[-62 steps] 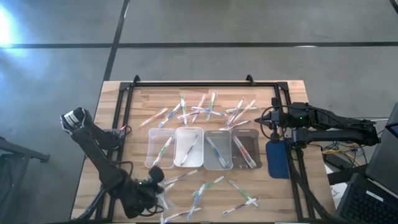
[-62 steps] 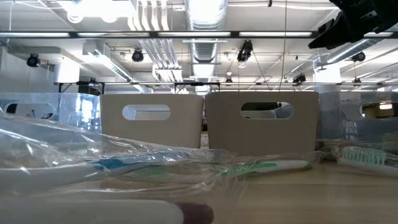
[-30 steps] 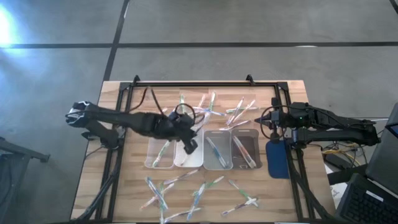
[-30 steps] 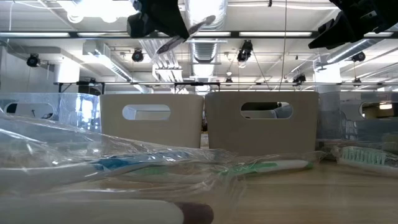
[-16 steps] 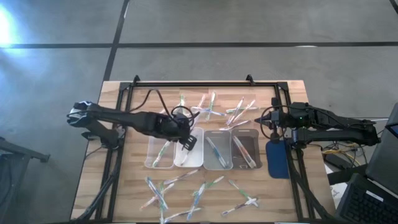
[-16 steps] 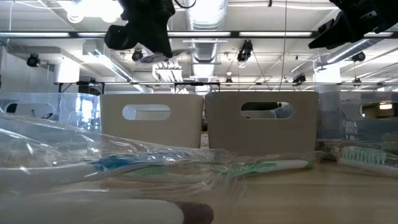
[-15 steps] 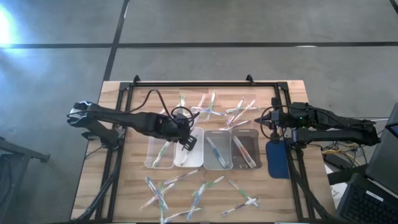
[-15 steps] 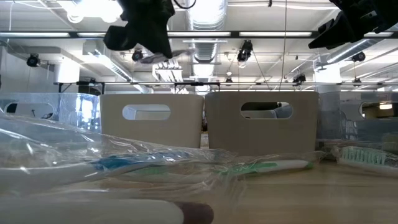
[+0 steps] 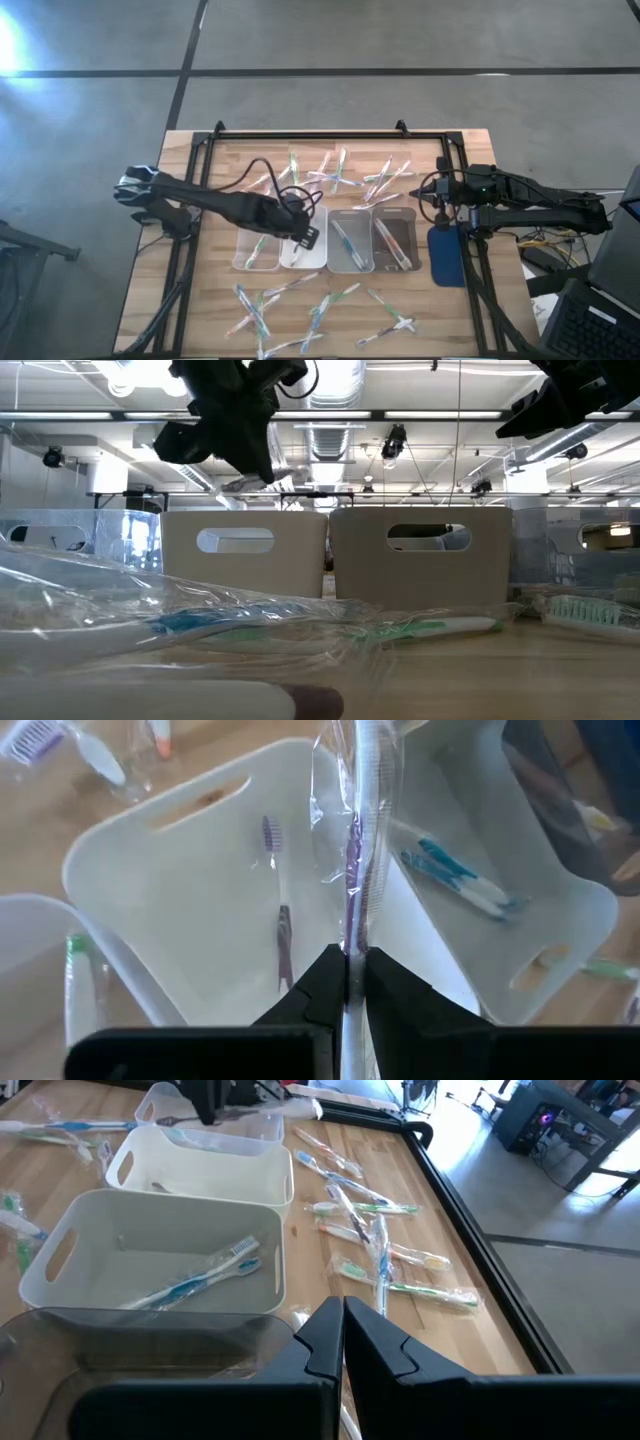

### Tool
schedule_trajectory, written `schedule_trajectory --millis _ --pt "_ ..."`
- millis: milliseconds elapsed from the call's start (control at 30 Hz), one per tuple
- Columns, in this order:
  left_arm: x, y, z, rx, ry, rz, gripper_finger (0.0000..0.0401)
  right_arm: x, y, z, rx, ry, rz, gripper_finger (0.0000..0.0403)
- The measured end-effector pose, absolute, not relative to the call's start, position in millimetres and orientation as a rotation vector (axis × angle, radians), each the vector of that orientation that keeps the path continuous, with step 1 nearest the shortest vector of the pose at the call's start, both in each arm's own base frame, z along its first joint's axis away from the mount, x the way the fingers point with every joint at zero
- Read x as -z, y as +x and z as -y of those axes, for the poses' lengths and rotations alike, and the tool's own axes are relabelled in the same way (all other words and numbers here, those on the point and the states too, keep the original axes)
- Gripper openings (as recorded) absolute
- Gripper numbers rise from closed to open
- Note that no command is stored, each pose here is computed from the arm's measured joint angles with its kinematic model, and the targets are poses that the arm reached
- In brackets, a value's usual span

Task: Pick & Place Toothbrushes
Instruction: Put the purple toothbrush into the white bin

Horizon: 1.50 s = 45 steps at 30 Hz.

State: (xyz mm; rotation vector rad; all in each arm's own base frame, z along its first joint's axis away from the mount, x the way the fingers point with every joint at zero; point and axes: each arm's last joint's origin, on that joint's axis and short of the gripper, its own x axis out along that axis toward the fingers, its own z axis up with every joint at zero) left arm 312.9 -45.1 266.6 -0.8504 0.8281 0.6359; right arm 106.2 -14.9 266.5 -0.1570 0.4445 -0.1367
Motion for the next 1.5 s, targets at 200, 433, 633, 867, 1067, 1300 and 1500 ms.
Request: schedule_trajectory --millis 200,433,633,867,1067,1300,1500 --pt "-249.0 321.4 50.2 -0.641 -0.887 -0.904 0.0032 -266.5 106.2 14.9 0.137 -0.157 -0.445 0.0008" --pt "-235.8 326.8 54.5 -0.63 -0.883 -0.967 0.0032 -266.5 106.2 14.9 0.137 -0.157 -0.445 0.0008" --pt "-232.2 328.4 55.0 -0.62 -0.861 -0.985 0.0032 -266.4 106.4 14.9 0.137 -0.157 -0.445 0.0008" --pt "-218.3 333.7 56.9 -0.603 -0.83 -1.049 0.0032 -266.4 106.4 14.9 0.137 -0.157 -0.446 0.0008" --pt "-209.3 338.2 58.4 -0.594 -0.823 -1.088 0.0032 -266.4 106.4 14.9 0.137 -0.157 -0.445 0.0008" --pt "-203.8 340.2 58.1 -0.586 -0.799 -1.108 0.0032 -266.5 106.3 14.9 0.137 -0.157 -0.445 0.0008" --pt "-199.2 341.8 57.3 -0.579 -0.789 -1.129 0.0032 -266.4 106.4 14.9 0.137 -0.157 -0.445 0.0008"
